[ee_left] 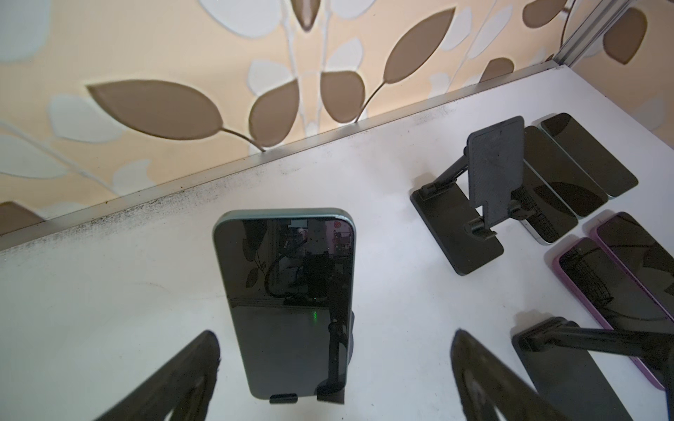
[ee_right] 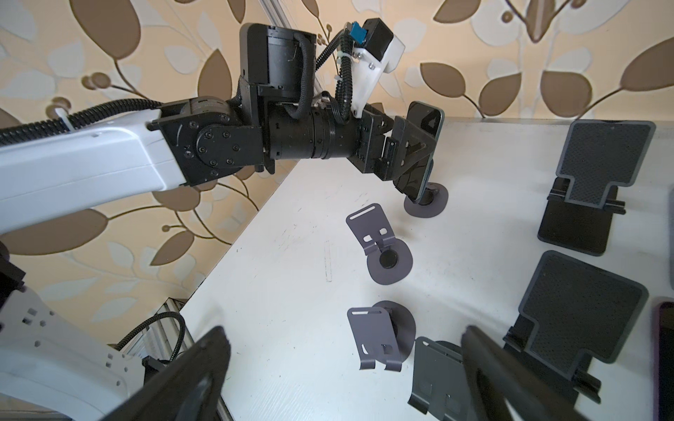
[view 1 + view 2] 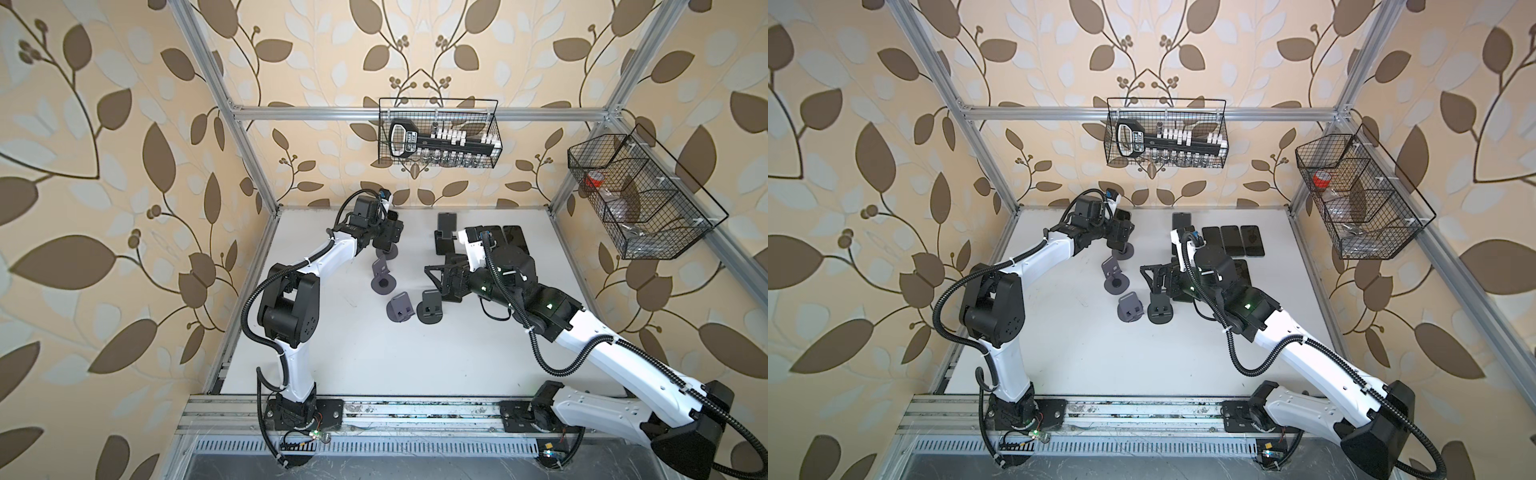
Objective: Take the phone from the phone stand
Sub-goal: 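Reach the left gripper to the green-edged phone on the round stand, then close the left gripper on the top edge of the green-edged phone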
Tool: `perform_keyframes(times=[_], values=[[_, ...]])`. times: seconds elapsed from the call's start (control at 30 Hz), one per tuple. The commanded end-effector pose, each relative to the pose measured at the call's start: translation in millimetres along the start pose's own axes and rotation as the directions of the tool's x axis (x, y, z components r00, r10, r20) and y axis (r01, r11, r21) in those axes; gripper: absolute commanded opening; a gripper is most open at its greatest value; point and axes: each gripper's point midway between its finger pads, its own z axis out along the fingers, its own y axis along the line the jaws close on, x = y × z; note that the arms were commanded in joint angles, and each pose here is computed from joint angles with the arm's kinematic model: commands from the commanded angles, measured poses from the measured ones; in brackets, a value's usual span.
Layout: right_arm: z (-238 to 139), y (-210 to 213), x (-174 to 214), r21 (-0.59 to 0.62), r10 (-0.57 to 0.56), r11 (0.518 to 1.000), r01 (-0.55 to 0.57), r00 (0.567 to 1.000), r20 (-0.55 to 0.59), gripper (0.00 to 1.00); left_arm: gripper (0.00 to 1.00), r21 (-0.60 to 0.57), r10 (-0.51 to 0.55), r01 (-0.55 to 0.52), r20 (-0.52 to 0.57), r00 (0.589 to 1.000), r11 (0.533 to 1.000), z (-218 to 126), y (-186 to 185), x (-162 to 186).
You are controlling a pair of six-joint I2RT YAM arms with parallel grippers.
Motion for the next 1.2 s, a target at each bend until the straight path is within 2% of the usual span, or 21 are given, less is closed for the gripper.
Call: perform_keyframes(times=[0.0,0.23,1.17], values=[[-2,-3,1,0.008,-0.014,1.000,0.014,1.000,0.010,0.99,0.98,-0.013,0.023,-0.023,0.032,0.999,1.000,-2,5,-19],[-1,-3,2,0.008,-0.021,1.000,0.021,1.000,0.005,1.00,0.97,-0.042,0.042,-0.041,0.030,0.999,0.998,9,12,-23],[3,-2,7,-0.003,-0.025,1.000,0.025,1.000,-0.019,1.00,0.89,0.002,0.058,-0.058,-0.014,0.998,0.998,36,18,-14]])
